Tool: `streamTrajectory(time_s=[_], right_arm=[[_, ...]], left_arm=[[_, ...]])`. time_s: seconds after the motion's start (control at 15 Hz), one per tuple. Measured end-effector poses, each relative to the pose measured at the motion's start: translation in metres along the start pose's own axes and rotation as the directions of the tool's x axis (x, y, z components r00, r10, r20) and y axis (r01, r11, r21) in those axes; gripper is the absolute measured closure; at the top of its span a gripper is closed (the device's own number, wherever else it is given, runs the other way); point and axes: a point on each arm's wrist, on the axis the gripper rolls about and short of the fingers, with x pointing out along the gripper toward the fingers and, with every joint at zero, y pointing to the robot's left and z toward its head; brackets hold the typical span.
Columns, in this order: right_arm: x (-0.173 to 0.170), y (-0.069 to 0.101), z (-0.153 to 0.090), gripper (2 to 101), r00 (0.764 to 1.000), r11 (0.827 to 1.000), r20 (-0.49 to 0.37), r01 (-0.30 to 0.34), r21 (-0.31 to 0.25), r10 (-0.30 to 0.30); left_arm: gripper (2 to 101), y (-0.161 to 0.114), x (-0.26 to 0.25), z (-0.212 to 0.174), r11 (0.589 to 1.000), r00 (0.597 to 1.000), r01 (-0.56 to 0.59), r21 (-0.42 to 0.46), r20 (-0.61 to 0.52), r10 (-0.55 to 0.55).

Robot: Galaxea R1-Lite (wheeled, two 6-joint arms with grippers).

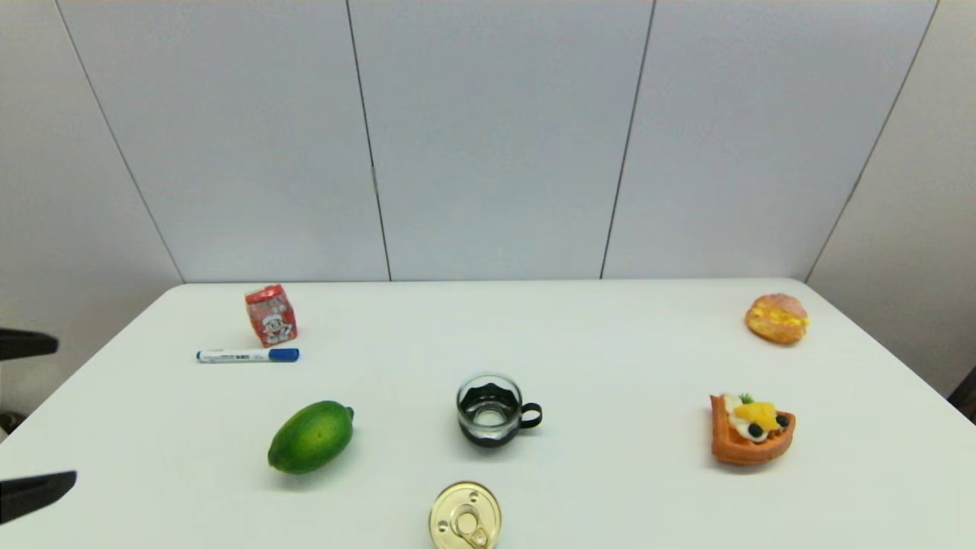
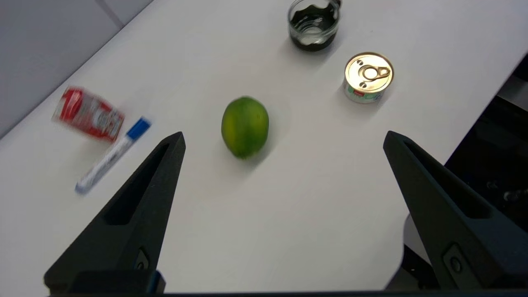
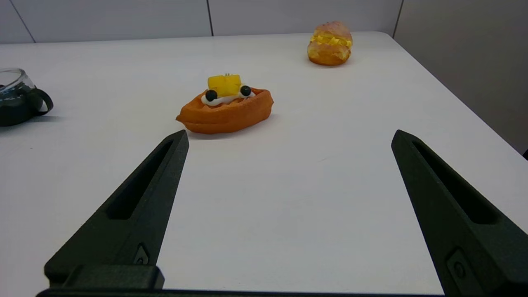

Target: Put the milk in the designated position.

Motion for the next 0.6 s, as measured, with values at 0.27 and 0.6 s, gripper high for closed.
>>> streamTrajectory(time_s=[0.27,0.6], right_arm=[[0.0,0.0,0.0,5.0,1.0,1.0,0.0,0.0,0.0,0.0],[0.0,0.0,0.0,5.0,1.0,1.0,0.0,0.0,0.0,0.0]], left_arm=[[5.8,-0.06,-0.03,-0.031,0.94,0.94,-0.333,-0.074,0.048,0.337],[5.4,-0.083,-0.021,-0.094,0.731,0.71,-0.656,-0.187,0.174,0.682]])
